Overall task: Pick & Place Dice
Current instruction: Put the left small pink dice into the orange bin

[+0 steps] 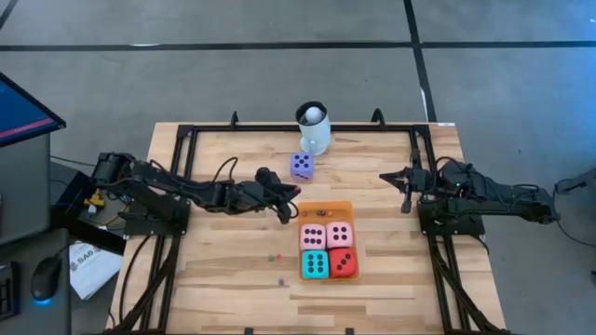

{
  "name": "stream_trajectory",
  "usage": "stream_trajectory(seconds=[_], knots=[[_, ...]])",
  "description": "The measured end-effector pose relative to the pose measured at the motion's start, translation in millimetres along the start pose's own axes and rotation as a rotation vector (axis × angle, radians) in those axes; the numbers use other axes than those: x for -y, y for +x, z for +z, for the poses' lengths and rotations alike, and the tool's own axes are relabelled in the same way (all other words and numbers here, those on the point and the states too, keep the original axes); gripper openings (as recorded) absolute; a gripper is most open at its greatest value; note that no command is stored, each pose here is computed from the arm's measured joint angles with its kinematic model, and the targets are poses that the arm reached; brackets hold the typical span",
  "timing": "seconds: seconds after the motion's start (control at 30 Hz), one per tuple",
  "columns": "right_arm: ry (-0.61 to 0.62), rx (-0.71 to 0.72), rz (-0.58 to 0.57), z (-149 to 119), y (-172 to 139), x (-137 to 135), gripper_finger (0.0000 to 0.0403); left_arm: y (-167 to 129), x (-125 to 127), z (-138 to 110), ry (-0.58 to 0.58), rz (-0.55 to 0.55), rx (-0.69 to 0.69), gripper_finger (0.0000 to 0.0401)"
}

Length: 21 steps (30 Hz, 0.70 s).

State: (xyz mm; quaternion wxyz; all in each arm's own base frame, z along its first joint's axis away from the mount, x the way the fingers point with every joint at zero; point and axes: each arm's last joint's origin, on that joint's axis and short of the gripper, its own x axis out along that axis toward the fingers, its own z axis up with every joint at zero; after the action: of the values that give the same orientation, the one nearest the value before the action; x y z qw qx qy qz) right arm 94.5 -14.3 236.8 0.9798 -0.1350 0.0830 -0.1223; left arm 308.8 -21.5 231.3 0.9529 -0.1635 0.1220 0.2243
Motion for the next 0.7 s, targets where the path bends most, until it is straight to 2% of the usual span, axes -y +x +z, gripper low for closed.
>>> stream_trajectory(seconds=[0.23,0.5,0.7], knots=[[0.001,0.007,-0.002,0.6,0.0,0.2,0.0,20.5,7.6,-19.0,-0.015,-0.024,0.025,0.0053],[0.001,0.007,-0.002,0.7,0.0,0.2,0.0,41.6,21.8,-38.7,-0.006,-0.051,-0.025,0.0053],[0.001,0.009,-0.002,0.9,0.0,0.2,0.0,59.2,37.9,-42.3,0.093,-0.118,-0.112,0.0053]])
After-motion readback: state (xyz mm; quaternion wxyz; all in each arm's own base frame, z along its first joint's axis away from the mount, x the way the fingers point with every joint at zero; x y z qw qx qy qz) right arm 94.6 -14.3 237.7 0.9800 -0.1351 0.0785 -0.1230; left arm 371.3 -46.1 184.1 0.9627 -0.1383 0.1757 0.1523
